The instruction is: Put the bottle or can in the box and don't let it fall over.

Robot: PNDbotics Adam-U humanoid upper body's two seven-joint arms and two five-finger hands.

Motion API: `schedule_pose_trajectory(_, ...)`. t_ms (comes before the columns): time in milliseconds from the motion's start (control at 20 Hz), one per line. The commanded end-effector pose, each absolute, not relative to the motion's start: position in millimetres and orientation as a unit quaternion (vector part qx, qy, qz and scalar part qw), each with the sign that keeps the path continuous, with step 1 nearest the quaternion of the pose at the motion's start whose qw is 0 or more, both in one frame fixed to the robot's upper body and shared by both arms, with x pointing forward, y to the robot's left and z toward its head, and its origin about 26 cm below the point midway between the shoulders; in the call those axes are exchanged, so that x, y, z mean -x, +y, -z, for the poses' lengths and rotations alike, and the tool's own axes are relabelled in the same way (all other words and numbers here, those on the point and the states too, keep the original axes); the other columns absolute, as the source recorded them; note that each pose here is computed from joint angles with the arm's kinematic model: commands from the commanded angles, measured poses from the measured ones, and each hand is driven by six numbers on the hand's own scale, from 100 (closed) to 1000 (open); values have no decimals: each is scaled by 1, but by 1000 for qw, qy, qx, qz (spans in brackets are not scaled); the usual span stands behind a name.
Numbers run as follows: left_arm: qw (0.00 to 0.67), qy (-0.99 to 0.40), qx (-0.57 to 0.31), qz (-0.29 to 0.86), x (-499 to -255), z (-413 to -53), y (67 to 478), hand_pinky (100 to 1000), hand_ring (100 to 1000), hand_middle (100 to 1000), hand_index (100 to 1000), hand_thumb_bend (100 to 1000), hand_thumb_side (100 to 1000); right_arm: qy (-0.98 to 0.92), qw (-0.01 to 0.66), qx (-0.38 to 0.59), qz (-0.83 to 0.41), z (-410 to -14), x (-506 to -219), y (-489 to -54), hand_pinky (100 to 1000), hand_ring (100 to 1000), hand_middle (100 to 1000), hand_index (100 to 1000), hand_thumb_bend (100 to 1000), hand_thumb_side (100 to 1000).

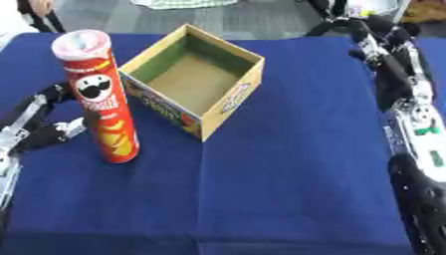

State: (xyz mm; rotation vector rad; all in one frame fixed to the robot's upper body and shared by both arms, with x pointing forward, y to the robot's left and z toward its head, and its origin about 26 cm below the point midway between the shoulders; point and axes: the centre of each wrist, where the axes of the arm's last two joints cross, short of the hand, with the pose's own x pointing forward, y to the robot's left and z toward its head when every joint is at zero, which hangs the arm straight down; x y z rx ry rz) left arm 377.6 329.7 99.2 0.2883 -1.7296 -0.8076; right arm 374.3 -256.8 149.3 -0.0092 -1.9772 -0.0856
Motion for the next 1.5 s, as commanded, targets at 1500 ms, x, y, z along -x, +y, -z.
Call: schedule_pose_trajectory(1500,565,-716,-135,387,-368,-106,334,1000,879,739,994,750,673,-840,542,2,35,-155,-374,-260,760,955,1000,809,659,377)
